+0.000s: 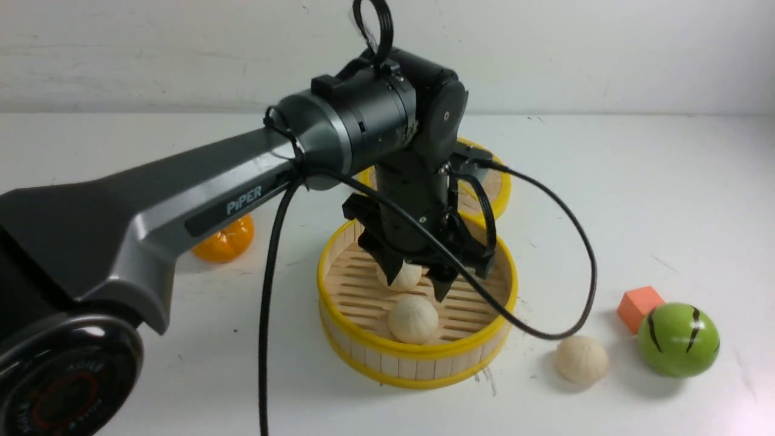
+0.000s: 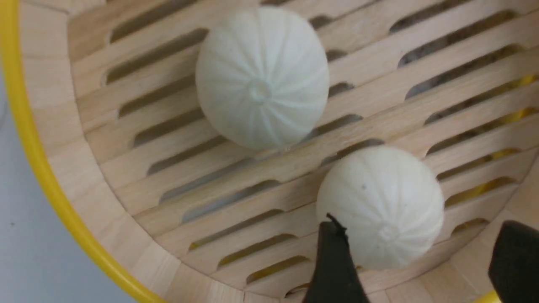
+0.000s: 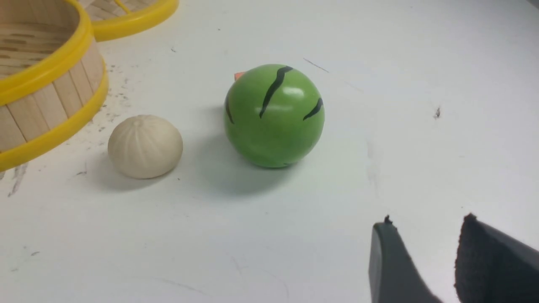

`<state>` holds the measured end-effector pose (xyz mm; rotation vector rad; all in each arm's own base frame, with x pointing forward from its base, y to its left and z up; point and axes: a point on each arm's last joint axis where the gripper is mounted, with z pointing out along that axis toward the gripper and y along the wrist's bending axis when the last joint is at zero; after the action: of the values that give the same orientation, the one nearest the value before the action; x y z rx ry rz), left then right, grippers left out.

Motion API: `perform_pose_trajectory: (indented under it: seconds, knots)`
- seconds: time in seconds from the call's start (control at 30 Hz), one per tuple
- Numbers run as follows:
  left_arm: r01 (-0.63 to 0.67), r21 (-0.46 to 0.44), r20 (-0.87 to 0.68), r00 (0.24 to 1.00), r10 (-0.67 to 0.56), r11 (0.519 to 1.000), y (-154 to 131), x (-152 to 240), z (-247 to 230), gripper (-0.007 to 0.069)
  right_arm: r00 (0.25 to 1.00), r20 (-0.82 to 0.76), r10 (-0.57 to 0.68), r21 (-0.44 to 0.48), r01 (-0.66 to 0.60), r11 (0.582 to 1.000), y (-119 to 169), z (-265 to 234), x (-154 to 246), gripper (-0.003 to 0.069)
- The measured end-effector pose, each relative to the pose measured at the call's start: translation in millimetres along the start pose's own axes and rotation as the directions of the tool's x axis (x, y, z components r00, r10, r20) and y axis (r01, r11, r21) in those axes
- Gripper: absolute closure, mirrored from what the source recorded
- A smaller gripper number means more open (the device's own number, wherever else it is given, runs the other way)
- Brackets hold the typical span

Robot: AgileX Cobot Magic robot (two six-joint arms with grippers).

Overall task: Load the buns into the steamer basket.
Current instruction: Use the right arm to grab a steamed stuffed bun

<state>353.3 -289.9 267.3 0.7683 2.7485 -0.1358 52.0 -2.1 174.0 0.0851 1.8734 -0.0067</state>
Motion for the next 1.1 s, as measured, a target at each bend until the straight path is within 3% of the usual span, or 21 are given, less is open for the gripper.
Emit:
perform_pose_trajectory:
  seconds: [0.27,0.47,0.7,0.77,0.83,0.87,0.9,0.93,0.97,1.03,1.07,1.1]
  knots:
    - [0.025,0.039,0.216,0.976,-0.033,0.999,5,15,-113,0.0197,1.000,0.000,0.000,0.000,0.000,1.000,0,0,0,0.0419]
    - [0.023,0.067,0.372,0.927,-0.046,0.997,13,53,-197,0.0356,1.000,0.000,0.000,0.000,0.000,1.000,0,0,0,0.0419]
    - [0.023,0.068,0.381,0.923,-0.047,0.997,24,122,-228,0.0564,0.999,0.000,-0.036,0.015,0.036,0.999,-1,0,0,0.0419]
    - [0.023,0.066,0.370,0.928,-0.046,0.998,27,141,-229,0.0600,1.000,0.004,0.026,-0.040,-0.026,0.999,0,0,0,0.0419]
    - [0.025,0.063,0.350,0.936,-0.045,0.998,30,165,-225,0.0634,0.974,0.000,0.225,-0.039,-0.225,0.974,3,0,-1,0.0419]
    - [0.024,0.065,0.345,0.938,-0.045,0.998,32,177,-222,0.0638,0.919,-0.017,0.394,-0.075,-0.394,0.916,7,0,-1,0.0419]
    - [0.026,0.069,0.345,0.937,-0.048,0.997,33,191,-218,0.0638,0.821,-0.049,0.568,-0.111,-0.570,0.814,11,0,-1,0.0419]
    - [0.026,0.071,0.353,0.934,-0.050,0.997,34,193,-221,0.0638,0.810,-0.054,0.584,-0.117,-0.586,0.802,11,0,-2,0.0419]
    - [0.029,0.074,0.351,0.935,-0.053,0.997,36,211,-211,0.0638,0.641,-0.108,0.760,-0.142,-0.766,0.626,16,-1,-2,0.0419]
    - [0.034,0.083,0.365,0.929,-0.062,0.996,39,235,-198,0.0638,0.415,-0.181,0.892,-0.159,-0.907,0.390,21,-2,-4,0.0419]
    - [0.034,0.084,0.373,0.926,-0.063,0.996,39,236,-200,0.0638,0.369,-0.196,0.909,-0.156,-0.927,0.342,22,-2,-5,0.0419]
    - [0.040,0.092,0.380,0.922,-0.072,0.995,41,253,-188,0.0638,0.279,-0.222,0.934,-0.155,-0.956,0.248,23,-2,-6,0.0419]
